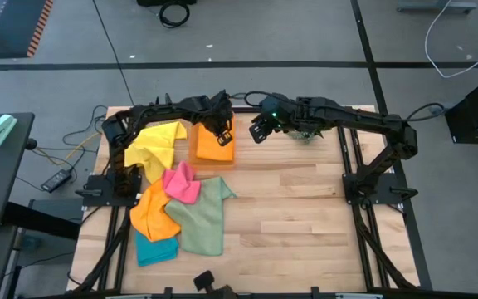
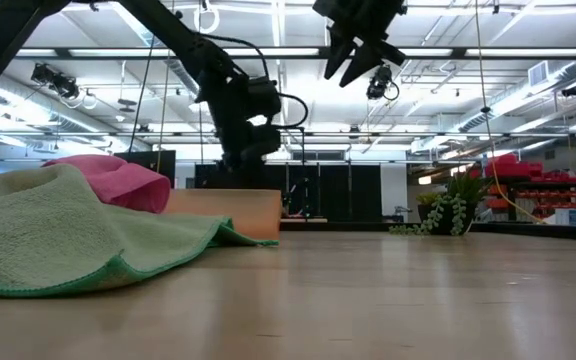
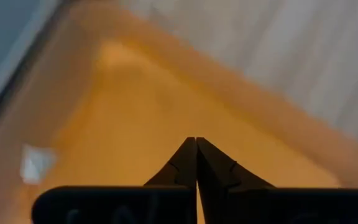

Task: Fold microfiber towels
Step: Put the right orange microfiber cloth into the orange bin, then move the yellow microfiber cloth to the center

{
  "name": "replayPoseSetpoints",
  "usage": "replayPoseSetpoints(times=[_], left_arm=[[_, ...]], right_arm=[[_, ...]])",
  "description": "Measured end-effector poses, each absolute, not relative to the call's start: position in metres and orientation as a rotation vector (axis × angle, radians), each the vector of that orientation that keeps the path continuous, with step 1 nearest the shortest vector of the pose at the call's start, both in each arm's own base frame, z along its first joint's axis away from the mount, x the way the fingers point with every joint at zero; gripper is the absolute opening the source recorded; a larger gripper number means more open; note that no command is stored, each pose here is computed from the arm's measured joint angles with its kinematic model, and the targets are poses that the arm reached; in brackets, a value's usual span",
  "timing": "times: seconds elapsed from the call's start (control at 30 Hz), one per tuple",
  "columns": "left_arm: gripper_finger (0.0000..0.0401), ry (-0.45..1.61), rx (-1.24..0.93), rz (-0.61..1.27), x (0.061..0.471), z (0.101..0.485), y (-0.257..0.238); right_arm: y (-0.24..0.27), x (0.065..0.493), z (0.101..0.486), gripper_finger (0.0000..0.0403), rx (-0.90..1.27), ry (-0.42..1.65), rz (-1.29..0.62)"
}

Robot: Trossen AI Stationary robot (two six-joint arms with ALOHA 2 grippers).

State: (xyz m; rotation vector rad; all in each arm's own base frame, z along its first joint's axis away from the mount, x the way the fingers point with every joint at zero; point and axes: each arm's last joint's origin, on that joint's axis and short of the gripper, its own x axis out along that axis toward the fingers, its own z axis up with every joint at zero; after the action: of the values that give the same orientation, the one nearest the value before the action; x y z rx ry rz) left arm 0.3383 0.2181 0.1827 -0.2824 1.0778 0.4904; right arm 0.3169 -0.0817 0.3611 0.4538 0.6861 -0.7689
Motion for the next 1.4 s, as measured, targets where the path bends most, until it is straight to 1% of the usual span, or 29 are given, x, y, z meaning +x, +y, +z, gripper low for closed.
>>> replayPoseSetpoints(times=[0.23,0.33,0.5,0.67,0.77,0.87,1.0,1.13,1.23,1.3,1.4], left_arm=[[0.0009,1.017,-0.263,0.512,0.346,0.162,0.236],[0.0005,1.032,-0.256,0.499,0.347,0.153,0.237],[0.0010,1.091,-0.276,0.491,0.348,0.134,0.238],[0.0005,1.118,-0.271,0.530,0.344,0.134,0.240],[0.0014,1.113,-0.262,0.543,0.346,0.141,0.242],[0.0021,1.080,-0.251,0.551,0.350,0.157,0.245],[0.0013,1.090,-0.228,0.528,0.354,0.181,0.245],[0.0008,1.145,-0.191,0.479,0.350,0.217,0.235],[0.0017,1.206,-0.246,0.406,0.334,0.235,0.218],[0.0031,1.188,-0.311,0.358,0.318,0.244,0.205],[0.0056,1.154,-0.365,0.371,0.285,0.256,0.183]], right_arm=[[-0.069,0.319,0.360,0.0176,0.469,0.693,-0.748],[-0.066,0.320,0.360,0.0176,0.473,0.693,-0.747],[-0.066,0.319,0.359,0.0176,0.484,0.699,-0.757],[-0.066,0.317,0.358,0.0176,0.483,0.716,-0.769],[-0.066,0.317,0.358,0.0176,0.475,0.717,-0.784],[-0.066,0.316,0.358,0.0176,0.469,0.717,-0.791],[-0.066,0.315,0.357,0.0176,0.466,0.733,-0.795],[-0.058,0.312,0.353,0.0176,0.462,0.793,-0.796],[-0.051,0.310,0.351,0.0176,0.444,0.835,-0.787],[-0.047,0.310,0.351,0.0176,0.423,0.848,-0.770],[-0.042,0.311,0.345,0.0176,0.384,0.875,-0.745]])
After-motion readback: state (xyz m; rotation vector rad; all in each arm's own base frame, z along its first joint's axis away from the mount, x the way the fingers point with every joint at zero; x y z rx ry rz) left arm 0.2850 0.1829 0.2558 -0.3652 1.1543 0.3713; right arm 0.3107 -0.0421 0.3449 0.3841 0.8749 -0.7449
